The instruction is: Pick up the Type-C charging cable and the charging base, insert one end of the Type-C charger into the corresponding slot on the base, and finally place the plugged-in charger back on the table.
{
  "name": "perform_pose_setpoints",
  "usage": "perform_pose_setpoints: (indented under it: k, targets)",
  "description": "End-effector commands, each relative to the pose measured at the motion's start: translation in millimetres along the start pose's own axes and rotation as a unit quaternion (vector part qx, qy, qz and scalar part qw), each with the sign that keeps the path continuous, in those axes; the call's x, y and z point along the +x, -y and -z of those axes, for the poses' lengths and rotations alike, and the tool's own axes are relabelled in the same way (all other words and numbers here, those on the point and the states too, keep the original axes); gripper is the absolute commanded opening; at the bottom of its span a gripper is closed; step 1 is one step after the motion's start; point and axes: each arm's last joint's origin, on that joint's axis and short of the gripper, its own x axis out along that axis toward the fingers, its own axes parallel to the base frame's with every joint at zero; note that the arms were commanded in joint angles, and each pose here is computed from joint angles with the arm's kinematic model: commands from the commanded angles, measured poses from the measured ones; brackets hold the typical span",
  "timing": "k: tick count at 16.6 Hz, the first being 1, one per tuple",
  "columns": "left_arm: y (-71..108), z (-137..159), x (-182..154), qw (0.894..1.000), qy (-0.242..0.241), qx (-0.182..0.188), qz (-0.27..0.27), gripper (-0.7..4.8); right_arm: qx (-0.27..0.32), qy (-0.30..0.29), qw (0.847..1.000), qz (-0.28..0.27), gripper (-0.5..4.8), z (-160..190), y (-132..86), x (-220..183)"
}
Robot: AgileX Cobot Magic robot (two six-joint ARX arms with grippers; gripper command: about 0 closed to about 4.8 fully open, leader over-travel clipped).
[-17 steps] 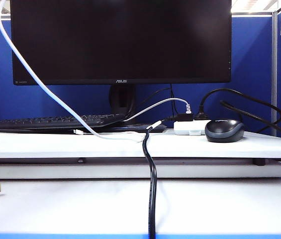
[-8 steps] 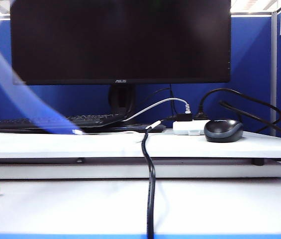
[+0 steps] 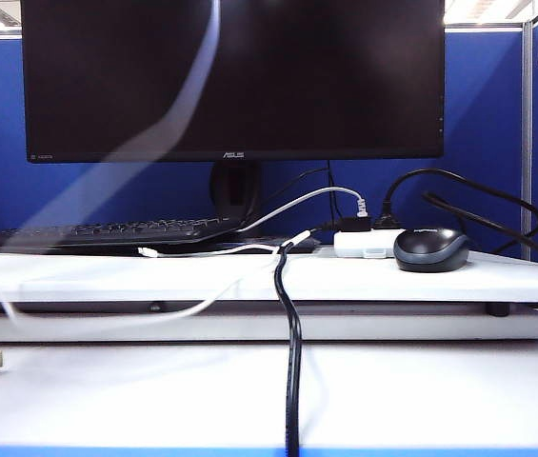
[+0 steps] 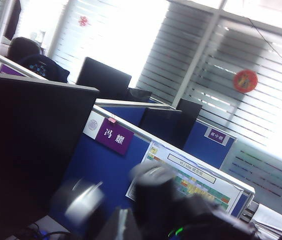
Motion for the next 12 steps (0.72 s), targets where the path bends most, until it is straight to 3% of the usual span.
perform_pose_setpoints:
  k: [1, 5, 6, 9, 10, 11, 12]
  targets:
    - [3.2, -2, -2, 1.000, 0.005, 0.012, 0.000, -0.06, -0.020, -0.052, 0.998, 0.005, -0.06, 16, 11, 24]
    - [2.9, -2, -2, 1.000, 0.006, 0.010, -0.003, -0.06, -0.035, -0.127, 0.991, 0.001, -0.06, 54, 18, 86]
    - [2.8, -2, -2, 1.000, 0.006, 0.006, -0.004, -0.06, -0.079, -0.189, 0.978, 0.037, -0.06, 94, 21, 133]
    - [1.6, -1, -2, 1.000, 0.003, -0.004, -0.009, -0.06, -0.077, -0.270, 0.953, 0.110, -0.06, 141, 51, 172]
    - [1.3, -1, -2, 1.000, 0.001, -0.007, -0.010, -0.06, -0.075, -0.278, 0.951, 0.114, 0.45, 146, 55, 175]
    - [-0.2, 1, -2, 1.000, -0.006, -0.020, -0.013, -0.06, -0.092, -0.230, 0.963, 0.107, 3.30, 124, 42, 162]
    - [0.0, 2, -2, 1.000, -0.007, -0.020, -0.012, -0.06, -0.096, -0.221, 0.965, 0.105, 3.30, 120, 39, 160]
